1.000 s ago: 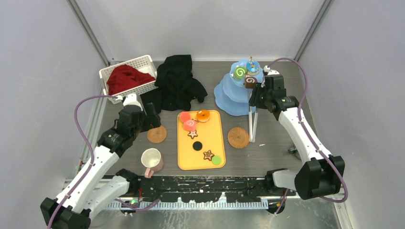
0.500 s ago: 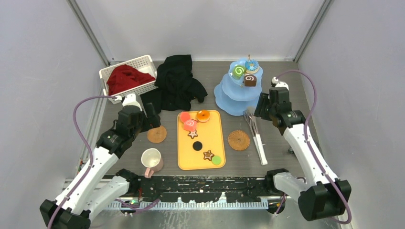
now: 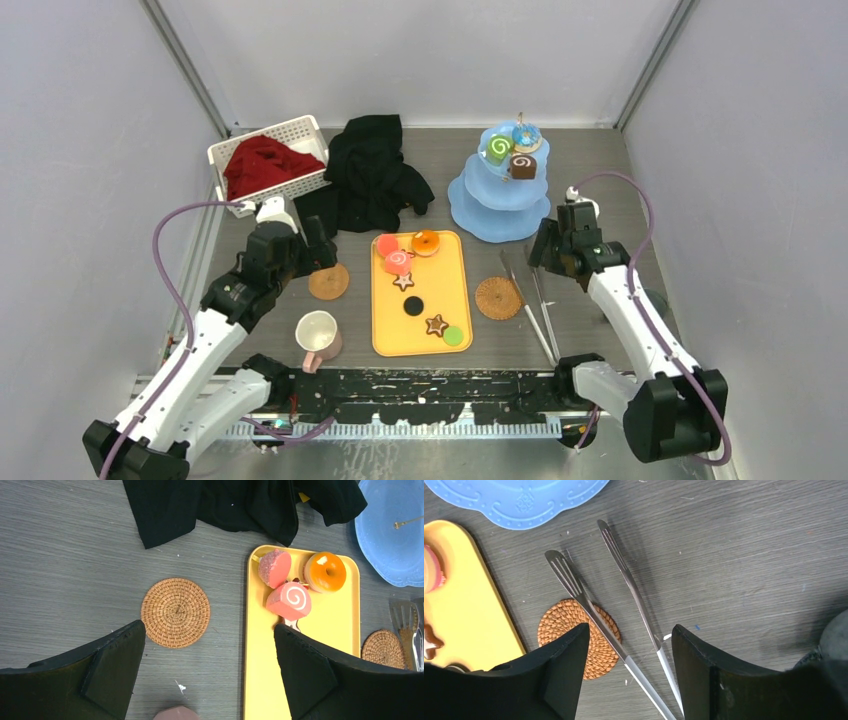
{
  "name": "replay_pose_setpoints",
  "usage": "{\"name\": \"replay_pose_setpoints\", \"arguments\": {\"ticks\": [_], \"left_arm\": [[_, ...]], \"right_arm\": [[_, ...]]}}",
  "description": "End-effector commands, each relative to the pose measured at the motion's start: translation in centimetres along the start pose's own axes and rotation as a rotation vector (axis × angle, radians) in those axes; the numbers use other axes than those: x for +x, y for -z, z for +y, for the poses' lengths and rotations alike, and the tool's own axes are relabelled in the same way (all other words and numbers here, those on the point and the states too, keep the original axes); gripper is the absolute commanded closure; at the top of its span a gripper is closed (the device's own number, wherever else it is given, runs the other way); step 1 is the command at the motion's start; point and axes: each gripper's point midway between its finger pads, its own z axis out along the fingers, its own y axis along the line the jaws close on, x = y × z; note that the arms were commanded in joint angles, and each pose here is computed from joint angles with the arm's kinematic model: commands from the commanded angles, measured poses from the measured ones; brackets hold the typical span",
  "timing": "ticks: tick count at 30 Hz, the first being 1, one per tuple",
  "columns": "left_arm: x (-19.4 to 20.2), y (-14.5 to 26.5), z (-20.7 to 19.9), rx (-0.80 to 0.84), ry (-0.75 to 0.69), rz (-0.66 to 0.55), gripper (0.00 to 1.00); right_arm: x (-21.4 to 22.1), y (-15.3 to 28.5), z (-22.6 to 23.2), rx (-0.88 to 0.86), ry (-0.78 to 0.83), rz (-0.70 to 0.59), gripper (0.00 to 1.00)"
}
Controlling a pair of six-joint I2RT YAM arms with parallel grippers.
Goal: Serve the afternoon tea
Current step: Adjust the clamp at the center of the board.
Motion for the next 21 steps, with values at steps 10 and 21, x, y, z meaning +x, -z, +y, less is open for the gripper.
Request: {"name": "replay_pose_setpoints", "arguments": {"ticks": [10,21], "left_arm": [[-1.4,0.5,-0.6,0.033,0.019,-0.051,0.01],[-1.6,0.2,-1.0,0.037,0.012,-0.040,0.01]], "right_arm": [[0.8,-4.9,1.1,-0.003,-0.014,0.087,0.44],[3.4,-6.8,-0.2,0.041,-0.067,0.138,0.48]]}}
